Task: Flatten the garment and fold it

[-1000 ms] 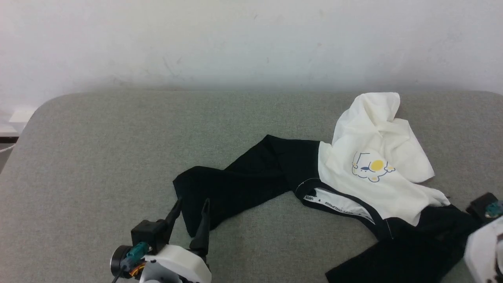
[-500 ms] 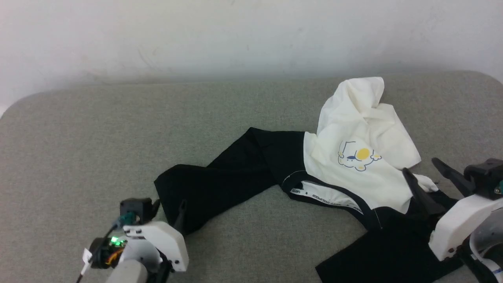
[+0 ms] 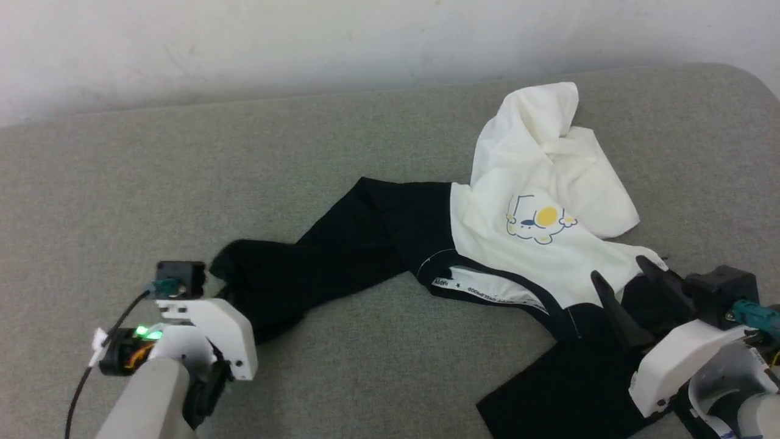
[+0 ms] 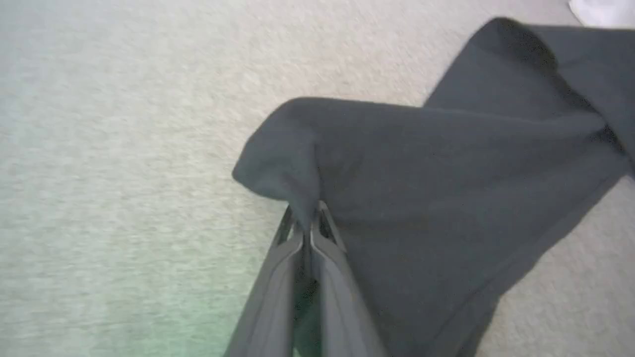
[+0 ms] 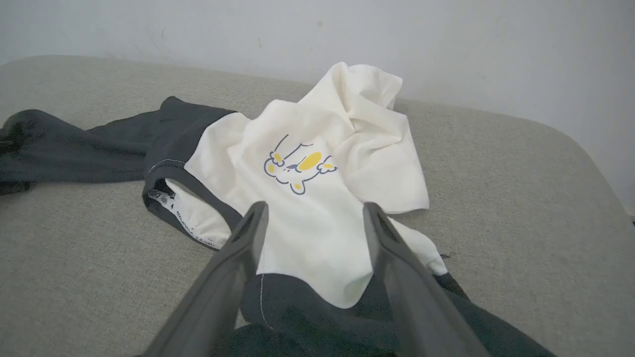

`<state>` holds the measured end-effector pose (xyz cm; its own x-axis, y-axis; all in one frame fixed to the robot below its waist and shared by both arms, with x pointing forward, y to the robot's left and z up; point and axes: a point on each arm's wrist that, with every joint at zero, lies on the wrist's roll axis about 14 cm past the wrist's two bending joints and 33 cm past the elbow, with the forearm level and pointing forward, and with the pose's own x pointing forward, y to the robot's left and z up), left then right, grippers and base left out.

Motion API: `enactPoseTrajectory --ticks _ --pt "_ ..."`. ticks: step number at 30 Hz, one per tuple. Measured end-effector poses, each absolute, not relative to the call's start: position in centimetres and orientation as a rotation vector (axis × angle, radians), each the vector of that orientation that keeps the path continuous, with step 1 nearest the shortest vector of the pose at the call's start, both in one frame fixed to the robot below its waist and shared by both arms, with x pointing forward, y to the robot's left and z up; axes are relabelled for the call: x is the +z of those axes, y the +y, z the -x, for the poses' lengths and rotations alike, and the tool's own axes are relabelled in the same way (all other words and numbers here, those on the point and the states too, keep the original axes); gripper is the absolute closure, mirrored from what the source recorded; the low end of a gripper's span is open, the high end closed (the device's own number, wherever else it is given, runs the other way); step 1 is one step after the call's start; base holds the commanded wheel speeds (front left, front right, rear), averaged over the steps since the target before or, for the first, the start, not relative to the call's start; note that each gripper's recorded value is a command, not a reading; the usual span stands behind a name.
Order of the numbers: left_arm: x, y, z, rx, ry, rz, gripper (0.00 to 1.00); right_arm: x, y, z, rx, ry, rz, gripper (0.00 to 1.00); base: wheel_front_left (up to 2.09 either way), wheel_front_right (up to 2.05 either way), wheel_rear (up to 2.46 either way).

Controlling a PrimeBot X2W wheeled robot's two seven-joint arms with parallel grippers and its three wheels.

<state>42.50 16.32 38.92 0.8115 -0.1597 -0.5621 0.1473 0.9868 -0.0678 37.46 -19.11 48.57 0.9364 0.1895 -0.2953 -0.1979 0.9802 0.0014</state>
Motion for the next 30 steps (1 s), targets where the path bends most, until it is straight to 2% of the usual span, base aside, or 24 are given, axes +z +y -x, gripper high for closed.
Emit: enactPoseTrajectory --ticks 2,9,14,15,16,20,25,30 --pt "40.5 17.7 -43.5 -0.105 0.505 0.029 1.00 47.9 -19.1 -37.2 0.197 0.321 0.028 0.00 0.00 0.00 0.00" --pt "50.7 28.3 -45.5 0.211 0.037 0.007 1.00 45.4 -17.4 -35.9 0.249 0.422 0.024 0.00 0.00 0.00 0.00" --pt "53.5 33.4 -43.7 0.369 -0.070 0.007 1.00 43.2 -16.0 -34.7 0.293 0.530 -0.002 0.00 0.00 0.00 0.00" --pt "53.3 34.1 -43.2 0.391 -0.062 0.005 0.94 42.7 -15.9 -34.4 0.299 0.553 -0.007 0.00 0.00 0.00 0.00" --pt "52.8 34.5 -42.7 0.402 -0.045 0.003 0.00 42.4 -15.7 -34.2 0.304 0.573 -0.008 0.00 0.00 0.00 0.00" --pt "50.1 34.4 -41.4 0.404 0.040 0.001 0.00 42.0 -15.4 -34.0 0.318 0.593 -0.014 0.00 0.00 0.00 0.00" --pt "50.4 33.6 -41.0 0.393 0.013 0.025 0.00 43.4 -16.3 -34.6 0.293 0.546 -0.012 0.00 0.00 0.00 0.00" --pt "53.7 31.5 -41.0 0.334 -0.112 0.059 0.00 46.0 -21.5 -35.5 0.132 0.494 0.021 0.00 0.00 0.00 0.00"
